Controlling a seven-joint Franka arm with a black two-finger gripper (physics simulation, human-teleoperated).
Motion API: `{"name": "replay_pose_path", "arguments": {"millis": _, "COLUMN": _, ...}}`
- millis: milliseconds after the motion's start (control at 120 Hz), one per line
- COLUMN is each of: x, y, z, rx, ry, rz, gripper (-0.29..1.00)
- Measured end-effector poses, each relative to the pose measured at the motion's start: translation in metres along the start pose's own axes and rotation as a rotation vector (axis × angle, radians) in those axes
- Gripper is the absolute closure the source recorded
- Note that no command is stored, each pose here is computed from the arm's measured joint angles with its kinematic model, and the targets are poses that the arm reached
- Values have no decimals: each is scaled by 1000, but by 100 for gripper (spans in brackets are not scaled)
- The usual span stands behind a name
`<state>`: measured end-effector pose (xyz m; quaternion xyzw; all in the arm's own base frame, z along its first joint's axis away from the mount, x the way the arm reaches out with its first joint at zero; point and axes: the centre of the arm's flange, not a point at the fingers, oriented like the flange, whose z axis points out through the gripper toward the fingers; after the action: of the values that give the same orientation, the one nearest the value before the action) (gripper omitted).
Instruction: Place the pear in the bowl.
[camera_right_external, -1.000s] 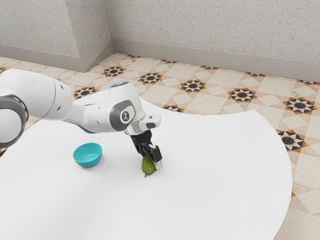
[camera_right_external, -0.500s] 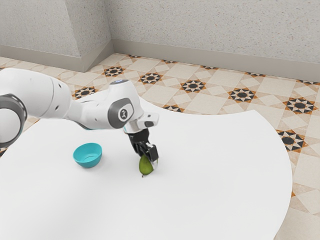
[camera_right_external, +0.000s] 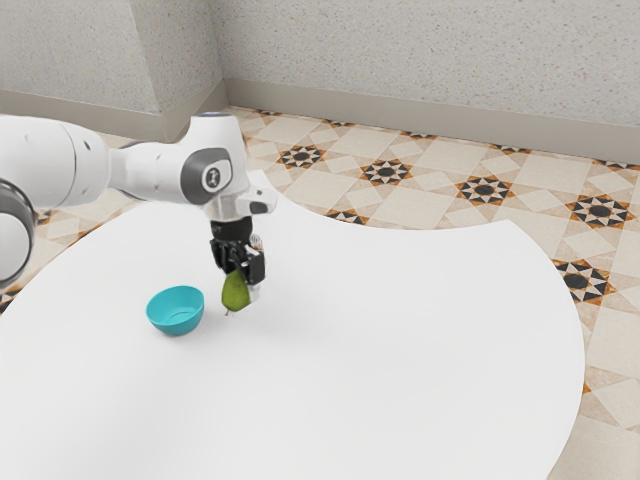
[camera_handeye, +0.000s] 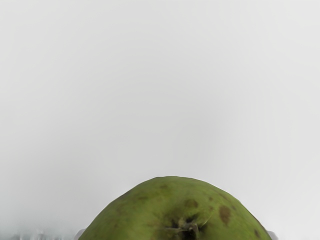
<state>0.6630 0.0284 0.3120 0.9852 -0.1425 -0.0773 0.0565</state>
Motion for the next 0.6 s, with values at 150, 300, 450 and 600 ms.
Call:
{"name": "replay_pose_path", "arguments": {"millis": 150, "x": -11, "y": -35, "z": -15, "rx": 30, "ry": -19, "rz": -62, "gripper": 49}}
{"name": "replay_pose_path", "arguments": {"millis": 300, "x": -28, "y": -70, "z": -18, "rx": 48, "ry": -42, "rz": -130, "gripper": 49}}
{"name": "replay_pose_path", "arguments": {"millis": 450, "x": -43, "y": -96, "z": -19, "rx": 57, "ry": -64, "rz": -184, "gripper": 52}}
{"name": "replay_pose_path", "arguments": {"millis": 600, "x": -57, "y": -108, "z": -19, "rx": 52, "ry": -103, "rz": -218, "gripper": 55}}
